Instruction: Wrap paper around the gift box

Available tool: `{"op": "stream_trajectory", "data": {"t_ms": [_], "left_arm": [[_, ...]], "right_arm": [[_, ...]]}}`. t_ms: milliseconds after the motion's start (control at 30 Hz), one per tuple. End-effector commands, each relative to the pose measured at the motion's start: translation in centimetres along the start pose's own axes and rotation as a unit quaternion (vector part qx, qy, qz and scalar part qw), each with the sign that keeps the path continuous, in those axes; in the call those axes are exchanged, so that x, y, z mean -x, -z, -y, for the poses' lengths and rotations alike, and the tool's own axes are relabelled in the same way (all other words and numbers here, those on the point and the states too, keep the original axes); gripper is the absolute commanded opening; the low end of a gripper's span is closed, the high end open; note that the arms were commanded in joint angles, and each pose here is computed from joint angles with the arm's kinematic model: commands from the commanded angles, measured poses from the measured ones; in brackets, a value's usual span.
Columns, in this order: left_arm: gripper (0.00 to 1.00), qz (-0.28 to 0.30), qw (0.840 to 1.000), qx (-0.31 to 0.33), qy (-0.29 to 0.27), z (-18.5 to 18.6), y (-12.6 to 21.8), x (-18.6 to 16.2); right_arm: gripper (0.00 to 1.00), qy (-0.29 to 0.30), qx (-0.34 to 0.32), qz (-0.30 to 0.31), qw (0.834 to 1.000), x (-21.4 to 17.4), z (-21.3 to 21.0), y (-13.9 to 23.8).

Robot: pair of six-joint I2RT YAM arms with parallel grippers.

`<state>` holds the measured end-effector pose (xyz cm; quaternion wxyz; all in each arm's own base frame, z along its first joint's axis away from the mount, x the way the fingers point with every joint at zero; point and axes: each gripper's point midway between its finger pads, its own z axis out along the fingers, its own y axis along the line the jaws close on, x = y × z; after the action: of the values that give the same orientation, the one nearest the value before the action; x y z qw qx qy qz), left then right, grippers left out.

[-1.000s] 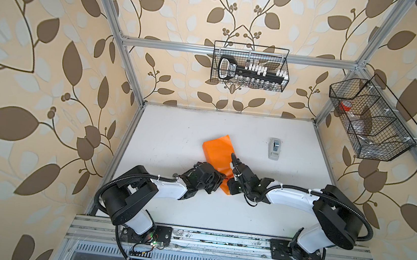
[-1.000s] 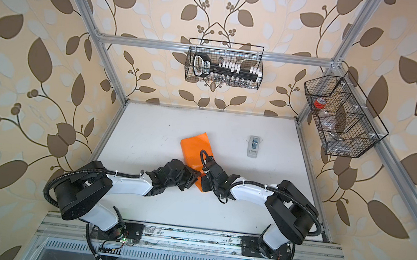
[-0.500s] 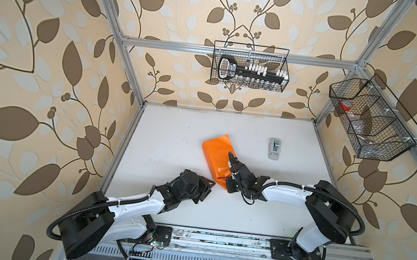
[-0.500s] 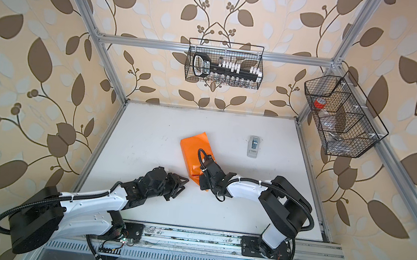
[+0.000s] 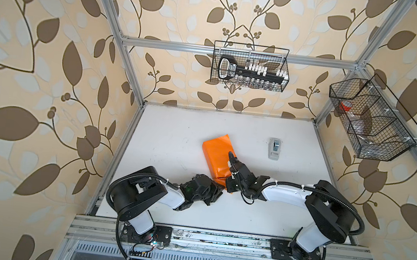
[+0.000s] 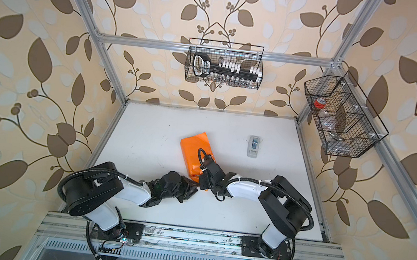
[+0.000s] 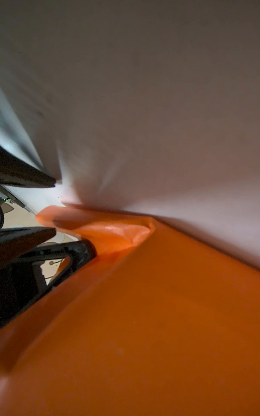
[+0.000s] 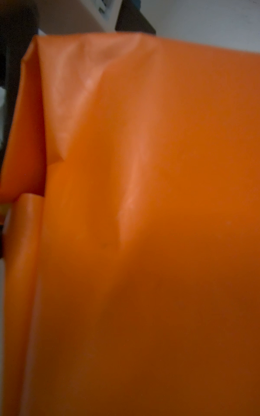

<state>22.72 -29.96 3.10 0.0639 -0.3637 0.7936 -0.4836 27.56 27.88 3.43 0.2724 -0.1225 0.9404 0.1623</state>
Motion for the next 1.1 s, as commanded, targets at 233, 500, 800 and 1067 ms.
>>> {"op": "stream_trajectory", "data": {"t_ms": [233, 500, 800, 1067], "left_arm": [[0.24, 0.006, 0.999, -0.001, 0.039, -1.5, -1.3, -0.5], [0.09, 0.024, 0.999, -0.029, 0.039, 0.0, -0.7, 0.0], [0.0, 0.038, 0.996, -0.069, 0.051, 1.6, 0.8, 0.7], [0.0, 0.044, 0.995, -0.071, 0.06, 1.9, 1.8, 1.3]], "right_arm": [[0.17, -0.01, 0.011, 0.001, 1.0, 0.3, -0.4, -0.3], [0.17, -0.006, 0.019, 0.002, 1.0, 0.5, -0.8, 0.1], [0.18, 0.003, 0.03, 0.0, 1.0, 0.8, -1.2, 1.3], [0.23, 0.03, 0.053, 0.032, 0.998, 3.3, -2.3, 5.9]]}}
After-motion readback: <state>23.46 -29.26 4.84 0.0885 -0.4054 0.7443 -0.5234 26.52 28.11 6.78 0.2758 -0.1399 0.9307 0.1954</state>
